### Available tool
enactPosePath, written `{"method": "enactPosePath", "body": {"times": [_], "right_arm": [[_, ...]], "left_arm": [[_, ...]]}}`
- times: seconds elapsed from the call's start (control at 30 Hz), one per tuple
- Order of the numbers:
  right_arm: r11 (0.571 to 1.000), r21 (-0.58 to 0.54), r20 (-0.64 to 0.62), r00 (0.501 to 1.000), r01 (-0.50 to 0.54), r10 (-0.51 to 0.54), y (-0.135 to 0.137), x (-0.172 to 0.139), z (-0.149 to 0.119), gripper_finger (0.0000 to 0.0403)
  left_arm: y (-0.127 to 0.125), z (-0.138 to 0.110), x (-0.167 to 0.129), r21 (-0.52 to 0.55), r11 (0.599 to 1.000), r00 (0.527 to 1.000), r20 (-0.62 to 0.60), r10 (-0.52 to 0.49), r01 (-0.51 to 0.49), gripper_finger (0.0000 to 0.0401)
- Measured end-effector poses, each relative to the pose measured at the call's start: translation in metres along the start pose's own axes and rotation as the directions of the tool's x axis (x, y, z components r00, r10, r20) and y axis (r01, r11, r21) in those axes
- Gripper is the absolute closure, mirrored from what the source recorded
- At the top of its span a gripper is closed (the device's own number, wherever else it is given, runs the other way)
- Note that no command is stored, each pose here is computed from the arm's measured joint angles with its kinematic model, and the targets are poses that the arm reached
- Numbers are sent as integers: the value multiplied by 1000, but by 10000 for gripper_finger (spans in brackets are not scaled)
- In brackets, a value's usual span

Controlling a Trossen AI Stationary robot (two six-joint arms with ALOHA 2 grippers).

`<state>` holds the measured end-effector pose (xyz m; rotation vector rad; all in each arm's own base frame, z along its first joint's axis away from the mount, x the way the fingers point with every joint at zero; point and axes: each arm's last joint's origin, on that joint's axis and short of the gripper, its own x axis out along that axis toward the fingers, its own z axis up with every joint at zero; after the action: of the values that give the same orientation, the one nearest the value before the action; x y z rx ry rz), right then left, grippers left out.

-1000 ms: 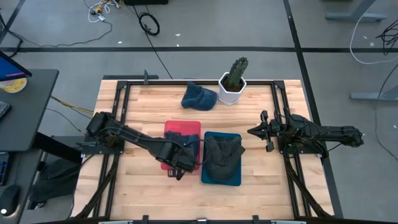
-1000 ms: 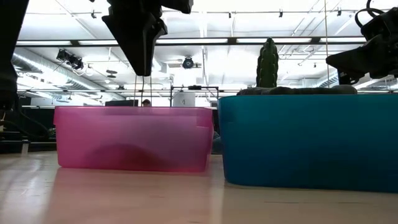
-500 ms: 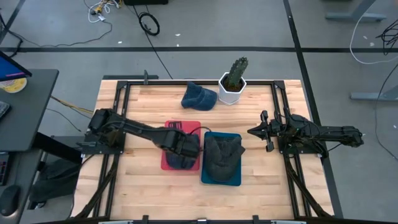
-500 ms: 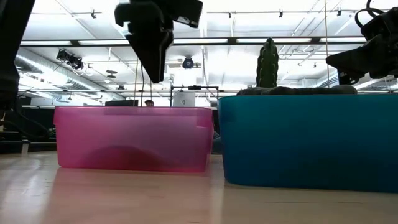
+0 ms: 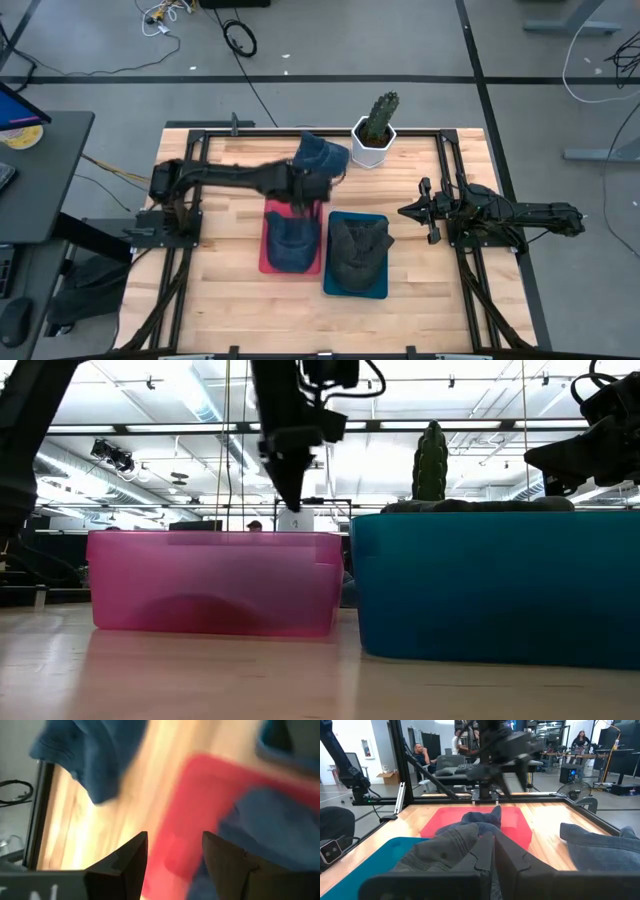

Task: Pick & Place hat
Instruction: Put the blue cap into the red bin

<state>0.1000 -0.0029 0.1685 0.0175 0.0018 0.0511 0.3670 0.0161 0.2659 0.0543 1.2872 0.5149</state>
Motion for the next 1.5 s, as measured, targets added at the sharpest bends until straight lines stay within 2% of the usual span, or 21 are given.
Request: {"method": "enactPosePath", "body": {"times": [0.1,0.3,0.47,0.57,0.83,0.97,1.17,1.5], "right_arm": [[1000,0,0,1000,0,0,0,0,0,382],[1000,0,0,1000,0,0,0,0,0,382],[1000,0,0,1000,0,0,0,0,0,382],[1000,0,0,1000,0,0,0,0,0,382],[1000,0,0,1000,0,0,0,0,0,382],[1000,0,0,1000,0,0,0,0,0,382],[1000,0,0,1000,0,0,0,0,0,382],[1000,0,0,1000,0,0,0,0,0,382]], "left_arm": [[19,12,9,-82,996,998,59,-18,23,208],[49,32,20,-187,969,974,183,-129,164,208],[73,44,26,-261,945,951,287,-118,196,208],[83,49,40,-274,933,944,294,-150,233,209],[107,57,98,-336,920,960,255,-116,200,208],[119,58,107,-352,904,949,278,-146,242,209],[136,57,117,-391,886,948,287,-139,248,209],[139,59,148,-430,864,948,284,-145,261,209]]}}
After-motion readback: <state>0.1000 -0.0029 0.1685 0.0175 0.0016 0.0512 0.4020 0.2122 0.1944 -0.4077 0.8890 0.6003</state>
